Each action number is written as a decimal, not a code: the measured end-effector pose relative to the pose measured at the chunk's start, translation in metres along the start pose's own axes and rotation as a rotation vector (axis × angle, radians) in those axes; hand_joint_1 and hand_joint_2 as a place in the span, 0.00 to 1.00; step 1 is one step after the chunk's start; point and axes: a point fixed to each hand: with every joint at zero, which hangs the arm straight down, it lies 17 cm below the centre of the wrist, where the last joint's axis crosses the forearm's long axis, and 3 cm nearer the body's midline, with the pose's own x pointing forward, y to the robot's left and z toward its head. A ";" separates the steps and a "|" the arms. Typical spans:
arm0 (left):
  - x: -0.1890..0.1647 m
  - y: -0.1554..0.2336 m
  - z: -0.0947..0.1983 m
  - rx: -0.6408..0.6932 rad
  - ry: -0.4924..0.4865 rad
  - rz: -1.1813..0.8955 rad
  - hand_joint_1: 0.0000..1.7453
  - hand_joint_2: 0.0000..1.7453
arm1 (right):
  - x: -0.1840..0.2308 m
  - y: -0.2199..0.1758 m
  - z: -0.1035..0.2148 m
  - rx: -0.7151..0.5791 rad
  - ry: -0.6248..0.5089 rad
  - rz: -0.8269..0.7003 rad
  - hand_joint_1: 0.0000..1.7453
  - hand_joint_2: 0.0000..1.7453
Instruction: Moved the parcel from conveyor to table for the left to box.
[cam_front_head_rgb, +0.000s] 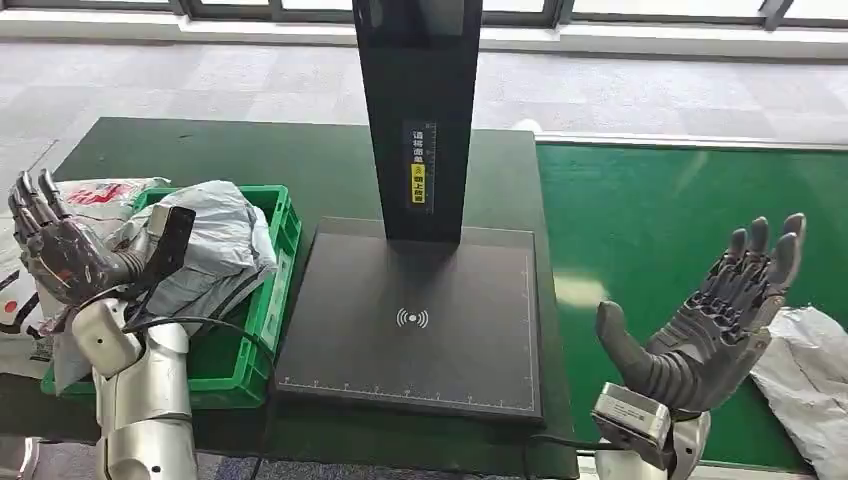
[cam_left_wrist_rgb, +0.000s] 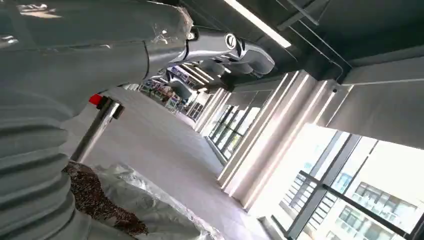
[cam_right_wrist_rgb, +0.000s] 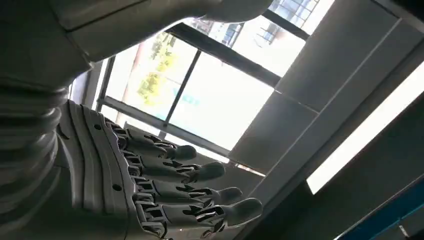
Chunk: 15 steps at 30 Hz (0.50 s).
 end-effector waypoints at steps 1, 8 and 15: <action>-0.001 0.000 0.000 -0.001 0.002 0.000 0.00 1.00 | 0.000 0.000 0.000 0.001 -0.001 0.001 0.00 1.00; 0.008 0.003 0.000 0.007 -0.048 0.009 0.00 1.00 | -0.001 0.003 0.002 0.010 0.002 0.002 0.00 1.00; 0.042 0.008 0.014 0.032 -0.163 0.207 0.00 0.00 | -0.005 0.009 0.007 0.030 0.010 0.008 0.00 1.00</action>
